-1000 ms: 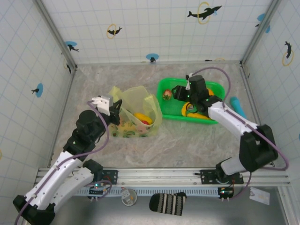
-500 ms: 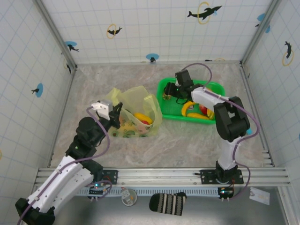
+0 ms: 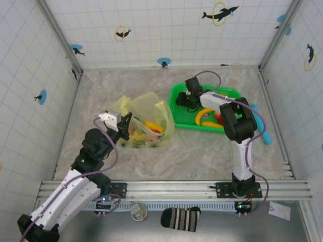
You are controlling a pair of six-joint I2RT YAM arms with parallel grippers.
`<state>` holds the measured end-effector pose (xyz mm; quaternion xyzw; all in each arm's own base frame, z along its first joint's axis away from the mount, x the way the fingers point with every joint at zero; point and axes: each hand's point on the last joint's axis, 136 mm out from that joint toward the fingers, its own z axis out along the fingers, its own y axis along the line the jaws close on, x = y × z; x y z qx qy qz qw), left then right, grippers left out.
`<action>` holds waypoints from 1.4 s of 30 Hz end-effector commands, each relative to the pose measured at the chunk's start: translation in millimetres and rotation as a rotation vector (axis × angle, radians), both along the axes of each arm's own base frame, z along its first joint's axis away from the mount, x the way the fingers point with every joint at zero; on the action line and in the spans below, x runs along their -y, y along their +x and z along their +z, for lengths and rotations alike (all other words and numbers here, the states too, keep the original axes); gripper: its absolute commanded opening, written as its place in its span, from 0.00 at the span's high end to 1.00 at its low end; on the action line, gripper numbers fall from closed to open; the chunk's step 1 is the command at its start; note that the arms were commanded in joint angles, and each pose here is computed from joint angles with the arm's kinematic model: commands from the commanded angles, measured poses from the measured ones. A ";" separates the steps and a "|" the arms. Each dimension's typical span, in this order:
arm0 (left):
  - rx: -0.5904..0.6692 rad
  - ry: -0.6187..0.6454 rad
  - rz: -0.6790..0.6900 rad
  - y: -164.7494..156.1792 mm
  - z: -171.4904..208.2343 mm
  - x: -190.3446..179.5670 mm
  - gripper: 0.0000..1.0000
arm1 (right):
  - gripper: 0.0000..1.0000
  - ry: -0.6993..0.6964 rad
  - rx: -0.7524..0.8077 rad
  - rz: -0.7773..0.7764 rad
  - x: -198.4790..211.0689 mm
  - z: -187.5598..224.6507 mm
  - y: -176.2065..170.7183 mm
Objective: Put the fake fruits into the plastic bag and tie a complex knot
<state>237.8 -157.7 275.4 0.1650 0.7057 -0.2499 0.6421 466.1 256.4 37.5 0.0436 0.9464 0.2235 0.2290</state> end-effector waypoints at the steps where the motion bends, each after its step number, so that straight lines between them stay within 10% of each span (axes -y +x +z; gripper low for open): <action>1: 0.009 -0.017 -0.020 -2.5 1.5 3.9 1.00 | 0.40 0.022 0.000 0.012 -1.7 1.2 8.1; 17: -0.008 0.018 0.002 3.1 -7.2 2.9 1.00 | 0.44 0.090 0.356 0.051 23.2 141.5 -44.7; 31: -0.016 0.033 0.018 5.3 -12.1 0.9 1.00 | 0.44 0.143 1.070 0.376 -62.8 368.3 -203.5; 37: -0.010 0.035 0.024 5.0 -11.3 -0.7 1.00 | 0.44 0.072 1.178 0.563 -123.4 382.6 -263.3; 42: 0.001 0.031 0.024 3.5 -8.2 -1.6 1.00 | 0.43 -0.109 1.086 0.529 -143.7 334.0 -244.6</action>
